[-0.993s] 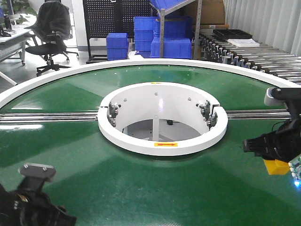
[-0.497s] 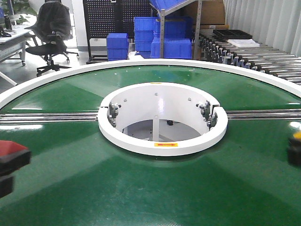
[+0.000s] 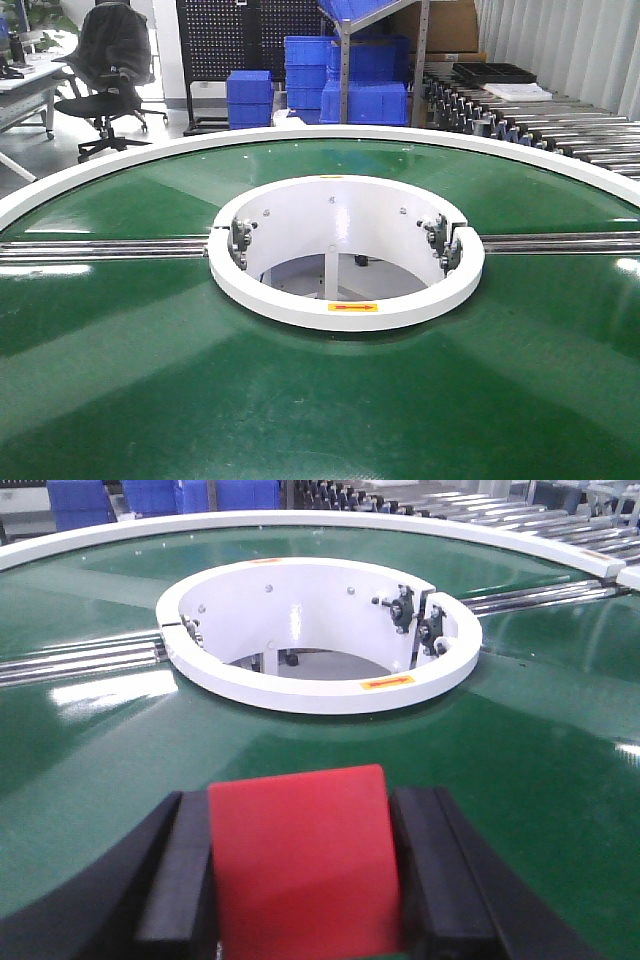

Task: Pick red and yellow blocks into blue bin
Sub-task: 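Lift both held blocks up off the table, then drive the base away from the table holding both blocks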

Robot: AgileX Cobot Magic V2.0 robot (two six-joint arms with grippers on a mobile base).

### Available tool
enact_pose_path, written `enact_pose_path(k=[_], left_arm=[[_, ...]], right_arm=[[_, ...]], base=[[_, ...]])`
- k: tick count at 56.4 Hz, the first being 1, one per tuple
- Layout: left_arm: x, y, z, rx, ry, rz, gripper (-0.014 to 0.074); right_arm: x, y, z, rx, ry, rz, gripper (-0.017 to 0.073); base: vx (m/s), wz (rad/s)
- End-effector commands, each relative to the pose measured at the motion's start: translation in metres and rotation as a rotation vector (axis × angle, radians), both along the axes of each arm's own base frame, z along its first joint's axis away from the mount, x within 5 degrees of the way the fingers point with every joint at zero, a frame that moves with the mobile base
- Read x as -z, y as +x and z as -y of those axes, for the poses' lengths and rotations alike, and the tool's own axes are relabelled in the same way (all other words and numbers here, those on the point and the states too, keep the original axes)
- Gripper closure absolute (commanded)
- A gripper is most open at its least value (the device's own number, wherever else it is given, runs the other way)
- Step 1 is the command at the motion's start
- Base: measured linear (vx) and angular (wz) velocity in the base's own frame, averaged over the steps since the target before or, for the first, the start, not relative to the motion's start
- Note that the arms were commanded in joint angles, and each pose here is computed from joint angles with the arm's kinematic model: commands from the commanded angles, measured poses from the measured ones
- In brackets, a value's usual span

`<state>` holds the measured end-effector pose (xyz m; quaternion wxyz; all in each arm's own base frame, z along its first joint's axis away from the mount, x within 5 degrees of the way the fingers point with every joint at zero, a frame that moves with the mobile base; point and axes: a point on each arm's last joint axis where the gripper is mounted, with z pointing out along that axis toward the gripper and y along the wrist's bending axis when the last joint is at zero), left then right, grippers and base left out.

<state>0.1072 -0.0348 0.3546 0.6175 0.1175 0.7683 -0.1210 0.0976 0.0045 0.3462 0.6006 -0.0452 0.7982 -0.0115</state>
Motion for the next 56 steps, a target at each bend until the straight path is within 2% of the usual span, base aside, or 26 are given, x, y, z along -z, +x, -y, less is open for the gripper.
enact_pose_path(k=[1,56], left_arm=[[-0.0154,0.0000,-0.0014,-0.021,-0.045,0.092,0.0594],[-0.0158,0.0001,-0.0016,-0.023,-0.046,0.096,0.0594]], right_arm=[[-0.0157,0.0010,-0.0005,-0.011,-0.017,0.109,0.0570],[-0.0149,0.0009,-0.0004,-0.010,-0.017,0.099,0.0570]], base=[[0.00,0.00],[-0.01,0.03]])
